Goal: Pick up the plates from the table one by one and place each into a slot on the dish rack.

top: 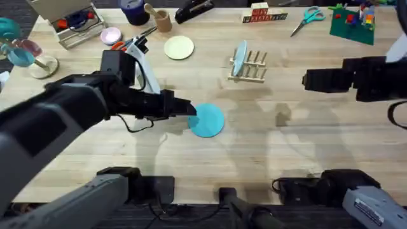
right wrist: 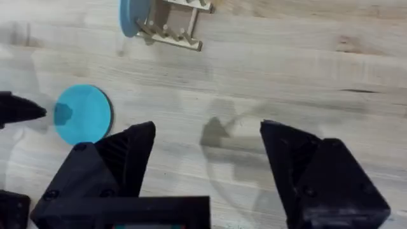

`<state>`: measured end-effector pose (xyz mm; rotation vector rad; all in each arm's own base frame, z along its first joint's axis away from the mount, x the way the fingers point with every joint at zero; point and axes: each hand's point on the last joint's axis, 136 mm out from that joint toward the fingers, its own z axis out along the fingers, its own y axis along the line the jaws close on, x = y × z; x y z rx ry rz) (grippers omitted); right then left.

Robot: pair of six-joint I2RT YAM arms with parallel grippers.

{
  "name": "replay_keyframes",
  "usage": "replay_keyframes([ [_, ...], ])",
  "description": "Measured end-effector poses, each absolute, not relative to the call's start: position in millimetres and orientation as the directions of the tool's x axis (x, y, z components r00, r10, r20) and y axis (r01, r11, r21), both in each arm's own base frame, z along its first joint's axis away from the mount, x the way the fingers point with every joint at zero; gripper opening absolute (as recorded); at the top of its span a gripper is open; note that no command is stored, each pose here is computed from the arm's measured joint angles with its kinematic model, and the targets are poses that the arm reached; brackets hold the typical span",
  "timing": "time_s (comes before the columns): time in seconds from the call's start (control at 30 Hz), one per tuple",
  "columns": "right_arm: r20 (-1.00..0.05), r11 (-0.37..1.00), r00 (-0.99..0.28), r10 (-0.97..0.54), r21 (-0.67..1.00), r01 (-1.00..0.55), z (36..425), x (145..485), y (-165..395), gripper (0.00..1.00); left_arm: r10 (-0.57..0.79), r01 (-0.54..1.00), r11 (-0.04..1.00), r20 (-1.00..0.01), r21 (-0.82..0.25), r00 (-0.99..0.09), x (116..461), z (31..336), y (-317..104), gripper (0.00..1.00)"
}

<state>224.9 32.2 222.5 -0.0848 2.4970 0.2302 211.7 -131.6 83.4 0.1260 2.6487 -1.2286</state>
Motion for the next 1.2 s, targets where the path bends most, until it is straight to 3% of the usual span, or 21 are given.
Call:
replay_keyframes([
  [0.27, -0.594, 0.983, -0.804, -0.006, 0.145, -0.115, 222.5, 224.9, 32.2, 0.996, 0.007, 0.114, 0.645, -0.144, -0.756, -0.99, 211.3, 56.0, -132.0, 0.041],
  [0.6, -0.594, 0.983, -0.804, -0.006, 0.145, -0.115, 222.5, 224.9, 32.2, 0.996, 0.03, 0.096, 0.637, -0.1, -0.765, -0.994, 212.4, 34.6, -133.1, 0.041],
  [1.03, -0.593, 0.983, -0.805, -0.002, 0.148, -0.111, 222.6, 224.9, 32.3, 0.996, 0.012, 0.047, 0.603, -0.05, -0.797, -0.999, 212.3, 31.7, -137.8, 0.041],
  [1.2, -0.575, 0.958, -0.818, 0.028, 0.249, -0.142, 224.0, 221.9, 53.7, 0.995, 0.009, 0.043, 0.603, -0.047, -0.797, -0.999, 212.4, 31.6, -137.8, 0.041],
])
